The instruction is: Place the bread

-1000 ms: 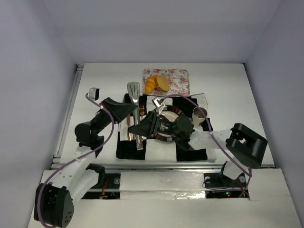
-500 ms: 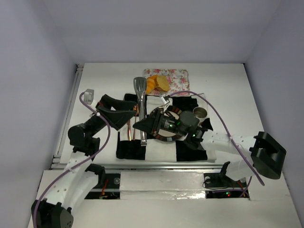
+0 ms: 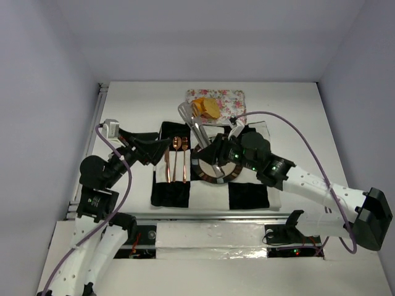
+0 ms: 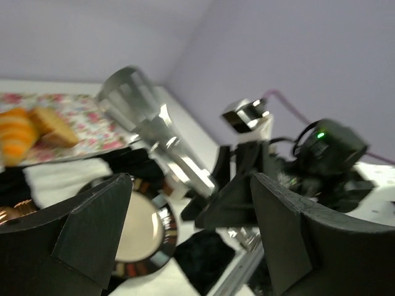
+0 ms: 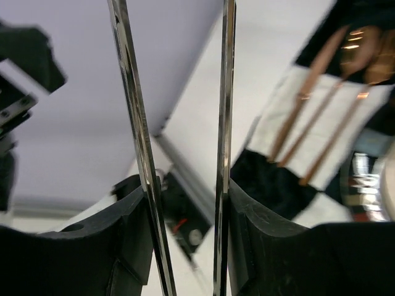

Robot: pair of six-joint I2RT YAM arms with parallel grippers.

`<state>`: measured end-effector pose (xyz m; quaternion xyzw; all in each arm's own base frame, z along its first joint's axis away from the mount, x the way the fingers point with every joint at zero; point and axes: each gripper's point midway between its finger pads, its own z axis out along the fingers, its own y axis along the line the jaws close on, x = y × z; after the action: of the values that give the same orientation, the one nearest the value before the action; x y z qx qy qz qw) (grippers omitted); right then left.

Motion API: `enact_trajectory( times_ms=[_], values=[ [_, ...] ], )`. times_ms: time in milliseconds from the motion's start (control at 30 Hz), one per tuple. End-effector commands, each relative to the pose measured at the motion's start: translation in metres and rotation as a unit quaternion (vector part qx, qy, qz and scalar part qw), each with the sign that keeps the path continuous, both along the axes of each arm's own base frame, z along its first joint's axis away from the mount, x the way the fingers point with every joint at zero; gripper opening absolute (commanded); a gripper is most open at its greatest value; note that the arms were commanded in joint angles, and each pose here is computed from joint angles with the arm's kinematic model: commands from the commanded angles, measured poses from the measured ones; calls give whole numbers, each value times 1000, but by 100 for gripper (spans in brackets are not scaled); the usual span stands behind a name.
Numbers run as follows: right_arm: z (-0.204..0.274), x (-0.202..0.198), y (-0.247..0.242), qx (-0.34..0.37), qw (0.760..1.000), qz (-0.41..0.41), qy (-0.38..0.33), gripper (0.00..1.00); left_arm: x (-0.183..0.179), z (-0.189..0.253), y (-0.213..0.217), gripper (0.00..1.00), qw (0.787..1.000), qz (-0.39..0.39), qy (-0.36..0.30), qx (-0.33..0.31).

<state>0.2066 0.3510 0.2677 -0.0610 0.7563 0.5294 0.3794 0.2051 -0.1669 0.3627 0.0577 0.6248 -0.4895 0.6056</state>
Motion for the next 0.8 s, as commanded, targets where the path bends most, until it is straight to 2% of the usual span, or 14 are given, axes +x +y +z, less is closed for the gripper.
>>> enact_trajectory(
  times_ms=[0,200,367,400,767],
  values=[
    [-5,26,-31,-81,995,-48,-14,48,6,-16,20,75,996,67,6,55],
    [-40,74,-68,-202,974,-99,-8,49,10,-42,30,74,991,96,20,96],
    [-72,111,-93,-336,930,-149,-9,50,16,-67,34,74,986,110,37,117],
    [-91,115,-96,-370,917,-148,6,50,18,-75,36,73,985,115,44,121],
    [-124,168,-91,-488,857,-167,11,50,13,-86,37,73,983,113,43,140]
  ],
)
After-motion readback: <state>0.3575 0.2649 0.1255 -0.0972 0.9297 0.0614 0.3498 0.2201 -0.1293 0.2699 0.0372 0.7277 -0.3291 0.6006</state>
